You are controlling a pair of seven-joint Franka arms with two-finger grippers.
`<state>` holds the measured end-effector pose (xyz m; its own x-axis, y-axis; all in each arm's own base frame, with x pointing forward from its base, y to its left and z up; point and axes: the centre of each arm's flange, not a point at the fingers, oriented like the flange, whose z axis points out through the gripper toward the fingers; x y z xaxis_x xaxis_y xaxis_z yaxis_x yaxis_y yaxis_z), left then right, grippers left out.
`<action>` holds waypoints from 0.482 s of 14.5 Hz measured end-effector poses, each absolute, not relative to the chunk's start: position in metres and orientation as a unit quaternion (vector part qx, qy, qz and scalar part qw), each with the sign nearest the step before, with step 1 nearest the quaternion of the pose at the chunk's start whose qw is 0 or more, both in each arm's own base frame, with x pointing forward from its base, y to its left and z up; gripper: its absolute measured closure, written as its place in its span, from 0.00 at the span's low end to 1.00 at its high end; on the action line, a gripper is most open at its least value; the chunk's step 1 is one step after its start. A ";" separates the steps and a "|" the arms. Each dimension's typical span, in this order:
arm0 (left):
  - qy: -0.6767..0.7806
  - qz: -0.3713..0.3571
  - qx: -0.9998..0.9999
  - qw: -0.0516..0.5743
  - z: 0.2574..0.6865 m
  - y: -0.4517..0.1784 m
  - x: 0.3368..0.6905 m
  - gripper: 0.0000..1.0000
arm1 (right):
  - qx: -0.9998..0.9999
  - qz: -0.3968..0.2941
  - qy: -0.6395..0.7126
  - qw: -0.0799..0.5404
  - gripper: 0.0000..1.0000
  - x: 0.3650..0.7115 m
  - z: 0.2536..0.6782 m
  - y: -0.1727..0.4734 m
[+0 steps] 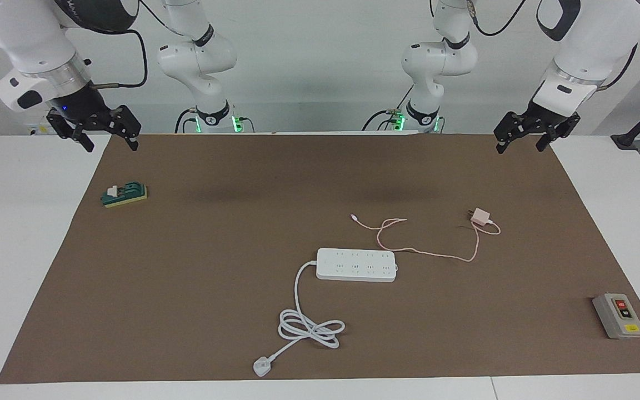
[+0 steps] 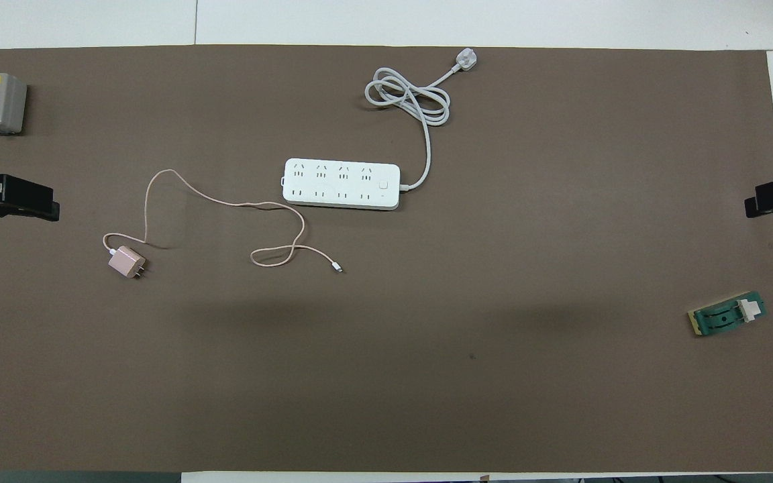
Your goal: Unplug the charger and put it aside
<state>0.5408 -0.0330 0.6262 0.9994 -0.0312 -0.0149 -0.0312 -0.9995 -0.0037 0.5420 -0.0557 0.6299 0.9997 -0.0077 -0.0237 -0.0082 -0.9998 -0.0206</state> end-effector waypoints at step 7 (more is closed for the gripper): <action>0.018 0.007 -1.000 0.000 0.626 -0.033 0.541 0.00 | -1.000 0.012 0.004 0.010 0.00 0.542 0.630 -0.055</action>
